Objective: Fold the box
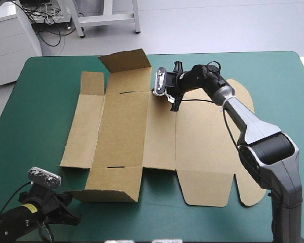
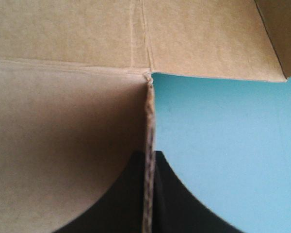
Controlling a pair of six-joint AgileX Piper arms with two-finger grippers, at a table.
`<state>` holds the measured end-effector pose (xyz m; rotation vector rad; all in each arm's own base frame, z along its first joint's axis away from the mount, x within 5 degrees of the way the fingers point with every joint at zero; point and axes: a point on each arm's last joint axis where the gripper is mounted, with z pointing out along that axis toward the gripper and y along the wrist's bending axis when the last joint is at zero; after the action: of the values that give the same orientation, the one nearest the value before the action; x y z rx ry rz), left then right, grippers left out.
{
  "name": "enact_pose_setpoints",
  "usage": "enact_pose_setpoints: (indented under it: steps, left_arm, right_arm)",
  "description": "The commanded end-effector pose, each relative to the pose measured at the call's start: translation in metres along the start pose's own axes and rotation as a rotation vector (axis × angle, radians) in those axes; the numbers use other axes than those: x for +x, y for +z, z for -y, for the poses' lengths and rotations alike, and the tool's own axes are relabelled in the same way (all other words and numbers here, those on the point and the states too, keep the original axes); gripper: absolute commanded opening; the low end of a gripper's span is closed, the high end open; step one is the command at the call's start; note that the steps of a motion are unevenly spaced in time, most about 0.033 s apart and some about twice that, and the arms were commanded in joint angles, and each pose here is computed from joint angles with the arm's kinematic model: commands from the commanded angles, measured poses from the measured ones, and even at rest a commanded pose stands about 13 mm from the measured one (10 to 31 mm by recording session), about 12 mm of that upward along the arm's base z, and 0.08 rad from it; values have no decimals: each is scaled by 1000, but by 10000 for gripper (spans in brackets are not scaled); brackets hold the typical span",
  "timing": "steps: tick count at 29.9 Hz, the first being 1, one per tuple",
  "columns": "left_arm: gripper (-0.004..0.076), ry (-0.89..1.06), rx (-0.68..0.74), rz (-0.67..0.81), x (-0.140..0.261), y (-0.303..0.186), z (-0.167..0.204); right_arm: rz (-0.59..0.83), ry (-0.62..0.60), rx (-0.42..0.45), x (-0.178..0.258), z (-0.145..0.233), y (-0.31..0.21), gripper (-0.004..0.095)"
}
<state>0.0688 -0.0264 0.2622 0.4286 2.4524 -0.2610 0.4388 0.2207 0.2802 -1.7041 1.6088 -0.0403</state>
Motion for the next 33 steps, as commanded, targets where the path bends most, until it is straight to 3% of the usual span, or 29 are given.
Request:
enact_pose_setpoints:
  steps: [1,3,5,10,13,18,24,28,33]
  left_arm:
    - [-32,-14,4,62,-10,-5,1]
    - [-32,-14,4,62,-10,-5,1]
    - [-32,-14,4,62,-10,-5,1]
    - [-32,-14,4,62,-10,-5,1]
    - [-32,-14,4,62,-10,-5,1]
    - [-32,-14,4,62,-10,-5,1]
    - [-32,-14,4,62,-10,-5,1]
    - [-32,-14,4,62,-10,-5,1]
    - [-32,-14,4,62,-10,-5,1]
  right_arm:
    - [60,-17,124,-17,19,-30,-8]
    - [55,-18,111,-16,17,-28,42]
    - [55,-18,111,-16,17,-28,155]
    - [55,-18,111,-16,17,-28,632]
    - [58,4,115,-17,18,-30,724]
    - [49,68,136,-20,21,-44,701]
    - [-22,174,199,-26,27,-89,592]
    - [-95,264,211,-28,25,-127,456]
    - [-237,393,179,-23,15,-162,182]
